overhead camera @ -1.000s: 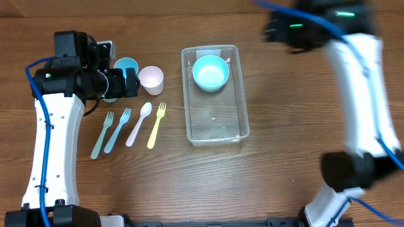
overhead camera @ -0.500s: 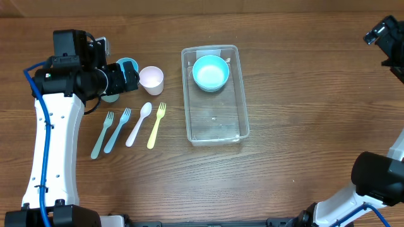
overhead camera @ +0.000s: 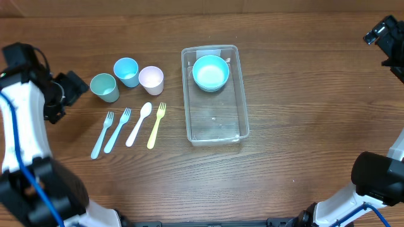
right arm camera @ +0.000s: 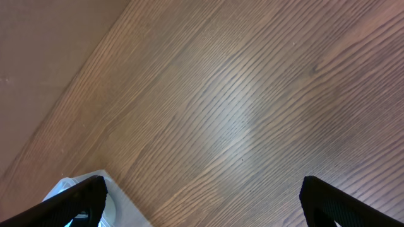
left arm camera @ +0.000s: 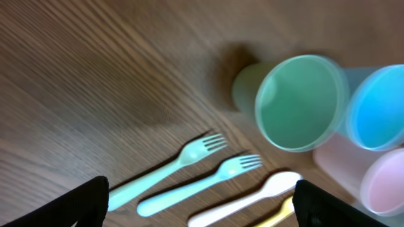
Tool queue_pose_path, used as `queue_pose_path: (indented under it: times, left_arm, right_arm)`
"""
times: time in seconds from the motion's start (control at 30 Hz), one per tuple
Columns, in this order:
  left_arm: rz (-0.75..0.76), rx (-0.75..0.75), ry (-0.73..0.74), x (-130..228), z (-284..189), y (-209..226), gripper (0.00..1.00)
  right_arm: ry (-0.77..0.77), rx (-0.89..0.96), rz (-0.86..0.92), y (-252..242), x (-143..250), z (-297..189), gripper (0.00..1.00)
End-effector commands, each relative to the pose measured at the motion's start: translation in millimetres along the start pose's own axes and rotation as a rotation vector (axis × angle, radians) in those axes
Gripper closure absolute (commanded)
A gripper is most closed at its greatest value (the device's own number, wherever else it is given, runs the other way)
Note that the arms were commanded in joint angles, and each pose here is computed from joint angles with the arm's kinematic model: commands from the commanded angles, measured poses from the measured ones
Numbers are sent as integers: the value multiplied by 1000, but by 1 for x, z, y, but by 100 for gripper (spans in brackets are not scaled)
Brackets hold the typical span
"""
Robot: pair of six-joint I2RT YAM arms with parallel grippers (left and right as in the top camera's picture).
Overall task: Pack container
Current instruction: 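Grasp the green cup with the left gripper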
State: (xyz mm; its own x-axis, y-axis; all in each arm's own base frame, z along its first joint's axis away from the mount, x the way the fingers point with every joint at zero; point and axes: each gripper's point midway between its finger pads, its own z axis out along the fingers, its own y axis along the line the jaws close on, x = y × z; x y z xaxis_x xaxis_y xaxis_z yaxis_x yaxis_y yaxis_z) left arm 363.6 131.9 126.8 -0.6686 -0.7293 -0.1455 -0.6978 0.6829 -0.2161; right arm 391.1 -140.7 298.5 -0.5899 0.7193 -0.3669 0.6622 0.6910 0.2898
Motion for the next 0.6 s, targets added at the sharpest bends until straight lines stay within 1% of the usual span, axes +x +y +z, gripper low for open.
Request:
queue_pose_path:
  times: [0.0,0.17,0.33,0.4,0.5,0.57]
  left_arm:
    - [65,-43,42,-9,26,-9,6]
    - [159,-80,39,-18,52,-20,5]
    - [211,-120,13,-21,63,-27,5]
    - [224,-137,-19,-26,63,-29,4]
    - [230,-161,-37,-29,66,-28,8]
    - [225,-173,-26,-29,73,-25,17]
  right_arm:
    - [-23,-5,4,1,-2,-7,0]
    - [-23,-6,4,1,-2,-7,0]
    - [-23,-5,4,1,-2,-7,0]
    - [-23,-5,4,1,-2,-7,0]
    - [-23,-5,4,1,-2,-7,0]
    - [-23,-5,4,1,-2,-7,0]
